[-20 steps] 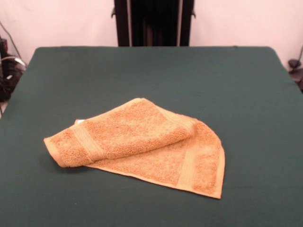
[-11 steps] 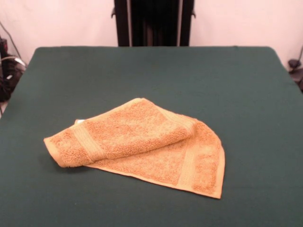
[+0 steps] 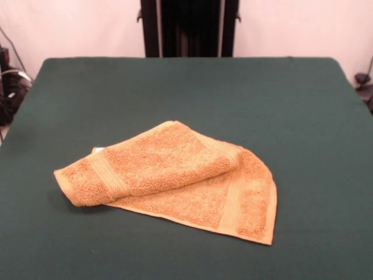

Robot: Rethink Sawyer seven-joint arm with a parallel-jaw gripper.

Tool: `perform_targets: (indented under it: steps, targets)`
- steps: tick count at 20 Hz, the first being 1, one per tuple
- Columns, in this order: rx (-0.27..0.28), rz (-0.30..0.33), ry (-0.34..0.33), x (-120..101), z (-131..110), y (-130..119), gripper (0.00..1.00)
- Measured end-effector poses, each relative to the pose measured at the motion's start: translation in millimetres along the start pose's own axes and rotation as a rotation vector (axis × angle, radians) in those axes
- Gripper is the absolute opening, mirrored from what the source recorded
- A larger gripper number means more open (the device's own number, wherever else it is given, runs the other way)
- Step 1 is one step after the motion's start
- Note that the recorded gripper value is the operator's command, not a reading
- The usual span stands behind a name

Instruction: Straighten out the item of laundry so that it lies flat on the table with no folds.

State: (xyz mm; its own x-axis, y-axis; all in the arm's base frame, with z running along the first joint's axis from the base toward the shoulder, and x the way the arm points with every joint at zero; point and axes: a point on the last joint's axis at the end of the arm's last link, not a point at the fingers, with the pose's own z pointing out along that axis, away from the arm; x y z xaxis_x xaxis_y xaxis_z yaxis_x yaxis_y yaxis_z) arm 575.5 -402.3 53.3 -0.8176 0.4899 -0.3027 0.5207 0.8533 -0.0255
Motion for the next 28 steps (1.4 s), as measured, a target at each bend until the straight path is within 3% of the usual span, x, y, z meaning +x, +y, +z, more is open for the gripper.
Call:
perform_targets:
  steps: [15, 24, 28]
  targets:
    - [-0.002, -0.111, -0.014, -13, -30, 68, 1.0]
    - [-0.006, -0.152, 0.0, -2, -35, 91, 1.0]
    - [-0.002, -0.174, 0.026, 13, -33, 101, 1.0]
